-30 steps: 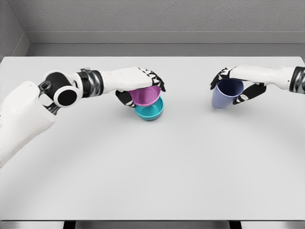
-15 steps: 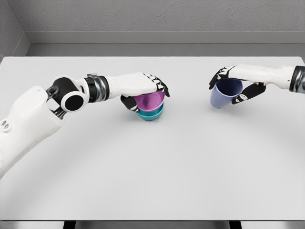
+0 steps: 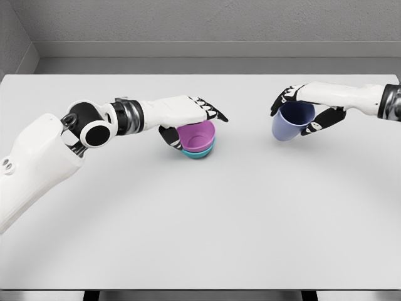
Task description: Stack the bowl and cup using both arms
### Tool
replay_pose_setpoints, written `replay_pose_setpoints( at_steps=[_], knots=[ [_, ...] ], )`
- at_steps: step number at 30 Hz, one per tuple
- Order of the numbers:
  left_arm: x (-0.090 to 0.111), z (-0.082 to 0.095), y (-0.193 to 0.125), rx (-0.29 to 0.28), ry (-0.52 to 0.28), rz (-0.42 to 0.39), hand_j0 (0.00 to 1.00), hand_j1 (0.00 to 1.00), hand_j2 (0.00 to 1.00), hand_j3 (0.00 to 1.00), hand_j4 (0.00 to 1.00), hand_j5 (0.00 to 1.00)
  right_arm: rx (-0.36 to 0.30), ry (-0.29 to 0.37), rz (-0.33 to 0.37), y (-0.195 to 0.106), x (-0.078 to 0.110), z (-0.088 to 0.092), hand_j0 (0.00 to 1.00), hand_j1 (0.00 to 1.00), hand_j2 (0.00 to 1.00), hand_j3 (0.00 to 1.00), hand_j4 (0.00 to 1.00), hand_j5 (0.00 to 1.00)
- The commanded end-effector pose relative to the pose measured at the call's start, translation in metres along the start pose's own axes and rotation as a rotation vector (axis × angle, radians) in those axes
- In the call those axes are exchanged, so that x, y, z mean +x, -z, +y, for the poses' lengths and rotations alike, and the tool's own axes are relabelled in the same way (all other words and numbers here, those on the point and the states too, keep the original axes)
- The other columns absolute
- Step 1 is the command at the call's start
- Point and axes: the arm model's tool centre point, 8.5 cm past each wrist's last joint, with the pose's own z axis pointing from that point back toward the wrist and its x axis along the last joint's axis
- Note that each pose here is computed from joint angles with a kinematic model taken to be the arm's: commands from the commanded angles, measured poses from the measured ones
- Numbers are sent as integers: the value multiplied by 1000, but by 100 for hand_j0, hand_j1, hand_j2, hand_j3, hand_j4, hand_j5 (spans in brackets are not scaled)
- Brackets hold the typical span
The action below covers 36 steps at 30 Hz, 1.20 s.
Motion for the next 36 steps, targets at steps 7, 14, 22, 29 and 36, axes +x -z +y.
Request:
replay_pose_setpoints(
  at_steps=[7,14,22,29,36],
  knots=[
    [0,10,-17,23,29,-4,100,100,100,100,100,100,-13,-6,-11,3,4,-7,66,66,66,66,66,66],
    [-22,34,-65,105,-12,28,100,100,100,100,100,100,-19,-28,-40,8,13,-15,67,67,67,67,67,67],
    [-64,58,-147,235,-110,108,100,100,100,100,100,100,-26,-51,-74,14,25,-23,67,67,67,67,67,67],
    [-73,5,-179,236,-100,56,100,100,100,100,100,100,-29,-67,-100,18,33,-27,67,67,67,67,67,67],
    [-79,-34,-194,286,-211,99,100,100,100,100,100,100,-37,-82,-125,26,41,-35,67,67,67,67,67,67]
  ],
)
